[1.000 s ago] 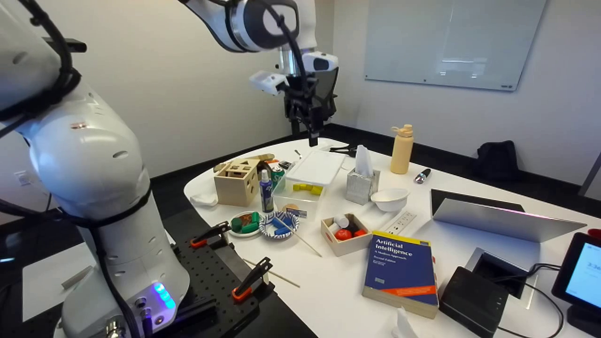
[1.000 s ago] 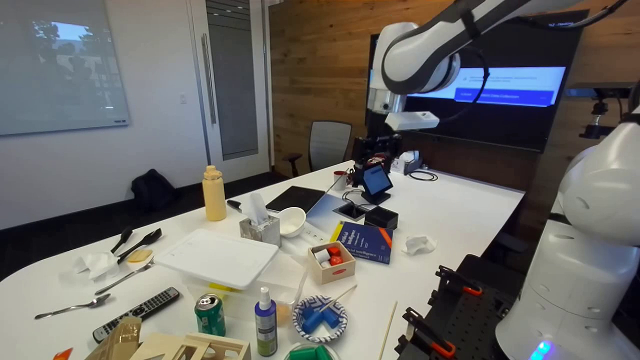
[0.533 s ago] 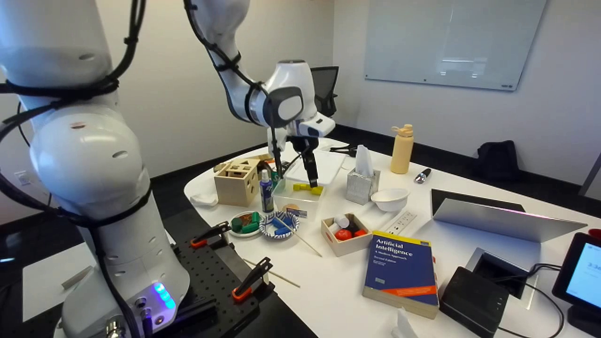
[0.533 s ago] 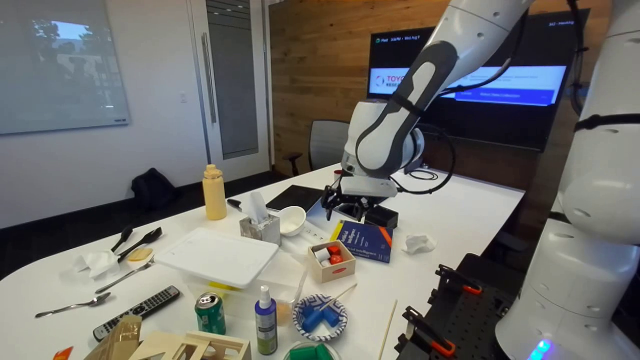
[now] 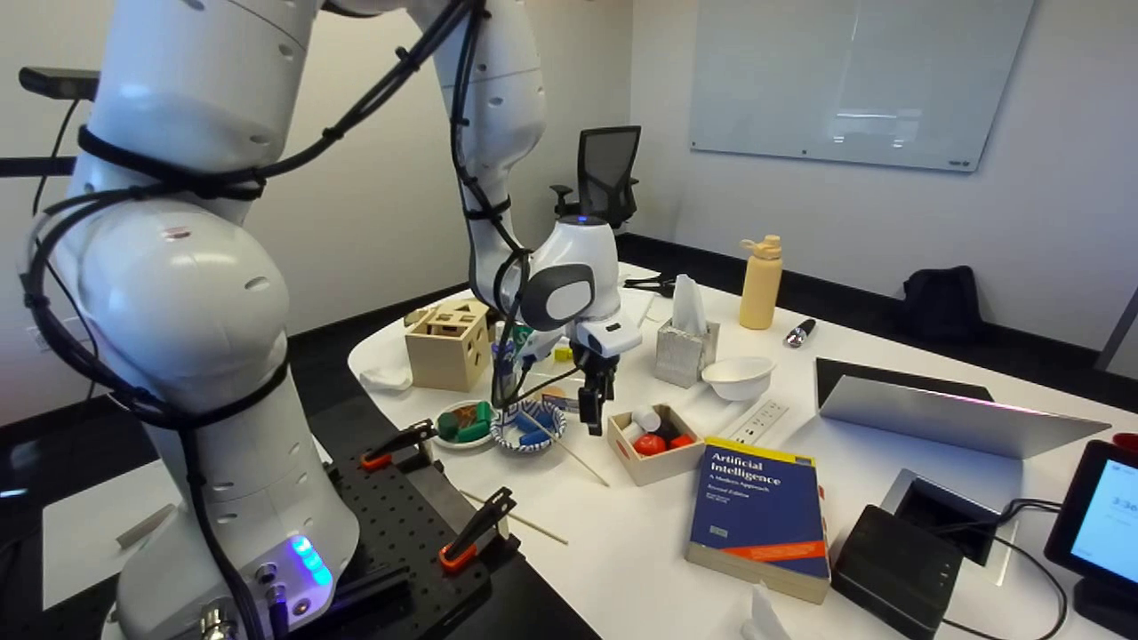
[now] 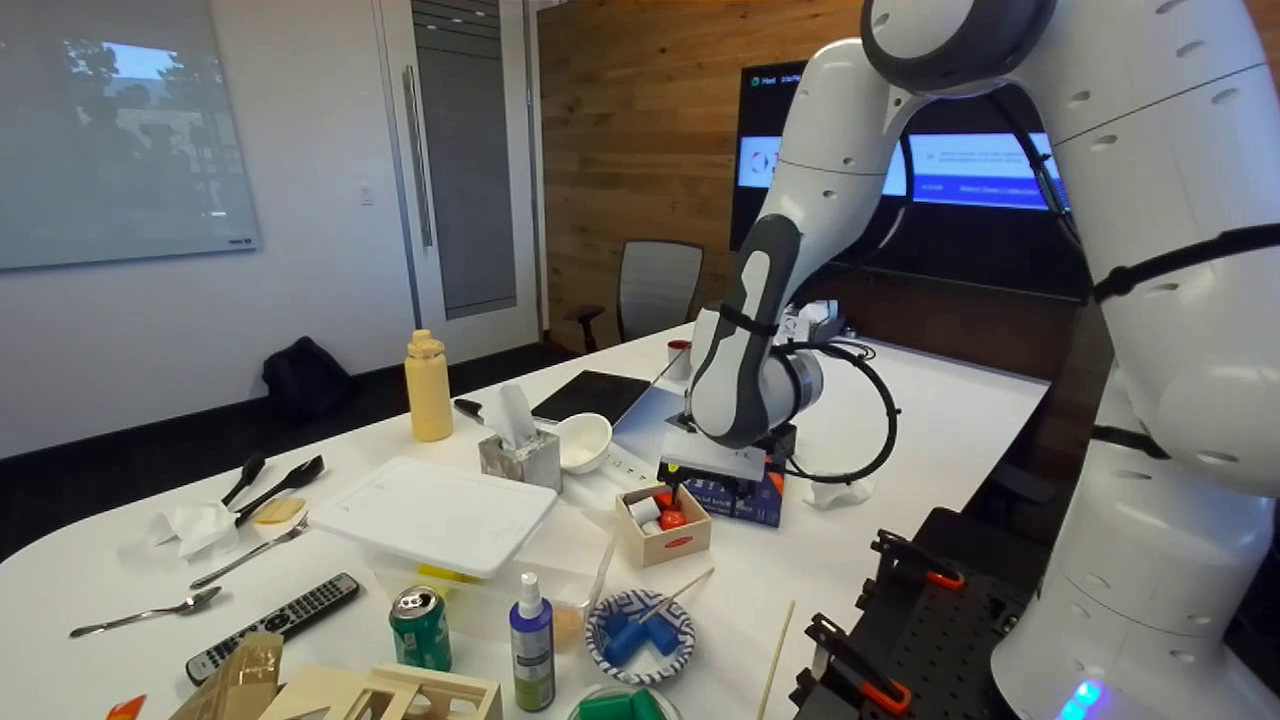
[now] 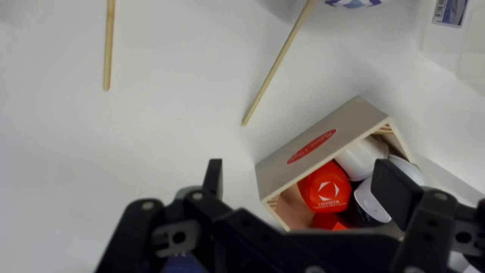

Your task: Stir the bowl with the straw

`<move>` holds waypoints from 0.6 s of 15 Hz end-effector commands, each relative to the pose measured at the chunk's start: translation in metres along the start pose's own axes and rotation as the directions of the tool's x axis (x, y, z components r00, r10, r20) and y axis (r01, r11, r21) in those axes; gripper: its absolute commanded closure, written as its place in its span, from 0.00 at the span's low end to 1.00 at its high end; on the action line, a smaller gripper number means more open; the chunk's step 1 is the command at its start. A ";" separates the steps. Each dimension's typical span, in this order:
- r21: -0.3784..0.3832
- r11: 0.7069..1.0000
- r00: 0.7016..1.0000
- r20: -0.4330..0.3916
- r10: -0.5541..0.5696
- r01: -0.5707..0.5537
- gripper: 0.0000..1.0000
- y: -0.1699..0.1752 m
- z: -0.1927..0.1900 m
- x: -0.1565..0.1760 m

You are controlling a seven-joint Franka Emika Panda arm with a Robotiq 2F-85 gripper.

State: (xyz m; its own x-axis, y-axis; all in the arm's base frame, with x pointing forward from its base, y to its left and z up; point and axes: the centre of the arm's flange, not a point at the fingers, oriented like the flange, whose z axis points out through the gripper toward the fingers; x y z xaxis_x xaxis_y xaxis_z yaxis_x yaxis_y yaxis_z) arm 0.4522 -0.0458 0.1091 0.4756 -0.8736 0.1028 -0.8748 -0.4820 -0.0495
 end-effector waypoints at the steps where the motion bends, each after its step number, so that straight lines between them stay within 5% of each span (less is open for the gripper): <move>1: -0.001 0.996 0.995 0.047 0.087 -0.087 0.00 -0.016 0.014 -0.013; 9: -0.027 0.977 0.969 0.128 0.214 -0.212 0.00 0.004 0.051 -0.036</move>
State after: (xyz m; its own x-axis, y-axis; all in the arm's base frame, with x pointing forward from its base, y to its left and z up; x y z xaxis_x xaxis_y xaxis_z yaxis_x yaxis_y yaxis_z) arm 0.4436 -0.0246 0.0739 0.3128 -0.9498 0.0067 -0.9490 -0.3128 -0.0392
